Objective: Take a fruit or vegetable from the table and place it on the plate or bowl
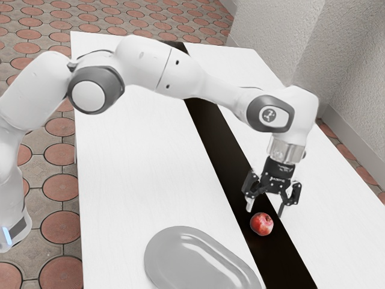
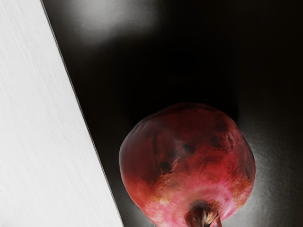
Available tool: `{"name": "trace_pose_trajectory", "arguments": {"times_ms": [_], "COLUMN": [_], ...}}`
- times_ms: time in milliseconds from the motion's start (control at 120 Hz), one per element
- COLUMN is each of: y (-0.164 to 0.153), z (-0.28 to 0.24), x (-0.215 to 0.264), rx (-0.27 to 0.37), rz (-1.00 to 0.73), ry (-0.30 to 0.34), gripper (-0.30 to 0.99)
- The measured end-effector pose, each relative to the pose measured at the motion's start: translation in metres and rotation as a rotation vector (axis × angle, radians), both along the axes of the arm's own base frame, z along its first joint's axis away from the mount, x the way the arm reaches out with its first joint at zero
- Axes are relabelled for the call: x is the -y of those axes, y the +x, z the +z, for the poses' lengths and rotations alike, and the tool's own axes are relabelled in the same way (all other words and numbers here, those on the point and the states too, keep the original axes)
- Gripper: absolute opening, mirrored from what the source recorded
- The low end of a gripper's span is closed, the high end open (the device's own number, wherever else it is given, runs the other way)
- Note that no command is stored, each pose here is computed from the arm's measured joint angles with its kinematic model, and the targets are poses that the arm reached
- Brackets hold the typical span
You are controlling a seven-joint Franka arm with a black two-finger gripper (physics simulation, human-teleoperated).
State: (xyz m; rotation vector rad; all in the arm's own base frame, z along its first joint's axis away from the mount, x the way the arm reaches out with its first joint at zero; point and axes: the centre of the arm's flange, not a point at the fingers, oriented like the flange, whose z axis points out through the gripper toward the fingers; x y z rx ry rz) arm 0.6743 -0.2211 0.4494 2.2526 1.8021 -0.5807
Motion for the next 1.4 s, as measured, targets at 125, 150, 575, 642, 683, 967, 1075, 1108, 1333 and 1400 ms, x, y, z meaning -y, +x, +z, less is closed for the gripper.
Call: {"name": "trace_pose_trajectory", "arguments": {"times_ms": [125,150,575,642,683,967,1075,1108,1333,1400], "y": [-0.001,-0.001,-0.004,-0.003,-0.003,-0.007,-0.006,-0.005,-0.005,-0.008], "z": [-0.006,-0.007,-0.027,-0.031,-0.032,-0.044,-0.043,-0.043,-0.046,-0.050], "x": [0.003,0.003,0.000,0.000,0.000,0.000,-0.005,-0.006,-0.013,-0.019], "rx": [0.012,0.014,0.022,0.021,0.022,0.011,0.016,0.017,0.015,0.003], "rz": [-0.002,-0.002,0.005,0.005,0.004,0.005,0.010,0.012,0.020,0.030], "ry": [-0.015,-0.017,-0.053,-0.057,-0.060,-0.071,-0.068,-0.067,-0.068,-0.072], "gripper": [0.69,0.69,0.69,0.69,0.69,0.58,0.40,0.37,0.48,0.56]}}
